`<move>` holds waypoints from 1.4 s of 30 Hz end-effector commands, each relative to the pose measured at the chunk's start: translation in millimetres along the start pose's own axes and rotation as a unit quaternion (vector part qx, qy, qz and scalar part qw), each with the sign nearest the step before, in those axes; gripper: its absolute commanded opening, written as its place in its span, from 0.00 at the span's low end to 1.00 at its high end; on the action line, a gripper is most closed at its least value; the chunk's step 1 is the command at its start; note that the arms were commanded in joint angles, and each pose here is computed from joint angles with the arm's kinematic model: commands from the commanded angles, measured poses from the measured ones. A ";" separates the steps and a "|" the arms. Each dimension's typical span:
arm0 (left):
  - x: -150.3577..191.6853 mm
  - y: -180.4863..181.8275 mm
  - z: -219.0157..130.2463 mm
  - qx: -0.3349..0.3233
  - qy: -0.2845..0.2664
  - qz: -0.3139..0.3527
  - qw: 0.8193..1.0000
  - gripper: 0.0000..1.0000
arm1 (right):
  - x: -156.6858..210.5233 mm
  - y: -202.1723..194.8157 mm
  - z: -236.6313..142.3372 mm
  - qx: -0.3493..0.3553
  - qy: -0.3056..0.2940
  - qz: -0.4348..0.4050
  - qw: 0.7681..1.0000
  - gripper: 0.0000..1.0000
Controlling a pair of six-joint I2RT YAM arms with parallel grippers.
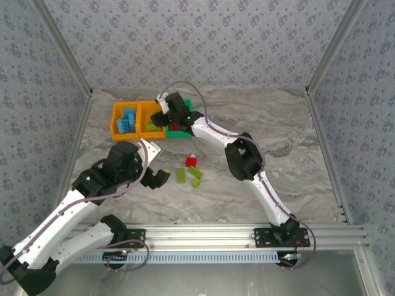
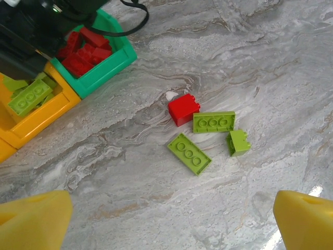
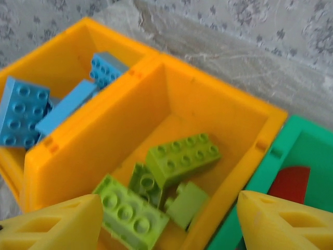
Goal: Sort the legos into containers by color
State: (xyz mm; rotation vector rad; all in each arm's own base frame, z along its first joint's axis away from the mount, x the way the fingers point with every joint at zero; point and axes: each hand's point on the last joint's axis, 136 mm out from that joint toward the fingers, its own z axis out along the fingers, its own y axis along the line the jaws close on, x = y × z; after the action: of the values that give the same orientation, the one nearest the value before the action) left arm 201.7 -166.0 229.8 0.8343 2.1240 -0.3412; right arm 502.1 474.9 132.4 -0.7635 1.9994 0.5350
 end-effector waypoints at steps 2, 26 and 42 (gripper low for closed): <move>0.8 2.2 -1.3 -0.004 0.003 0.003 1.000 0.99 | -26.6 8.8 -61.1 0.001 -0.017 -0.029 0.999 0.72; 16.8 -36.1 10.8 0.110 0.057 0.032 0.992 0.99 | 200.5 46.8 -273.1 0.096 0.161 0.267 0.945 0.77; 18.9 -35.7 9.4 0.106 0.053 0.036 0.992 0.99 | 235.6 66.0 -221.8 0.183 0.234 0.327 0.897 0.76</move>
State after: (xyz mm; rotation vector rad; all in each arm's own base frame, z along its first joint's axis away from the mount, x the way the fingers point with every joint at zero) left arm 177.8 -187.5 204.8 1.0447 2.1884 -0.4919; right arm 228.6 306.5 44.0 0.0273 2.7083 0.3890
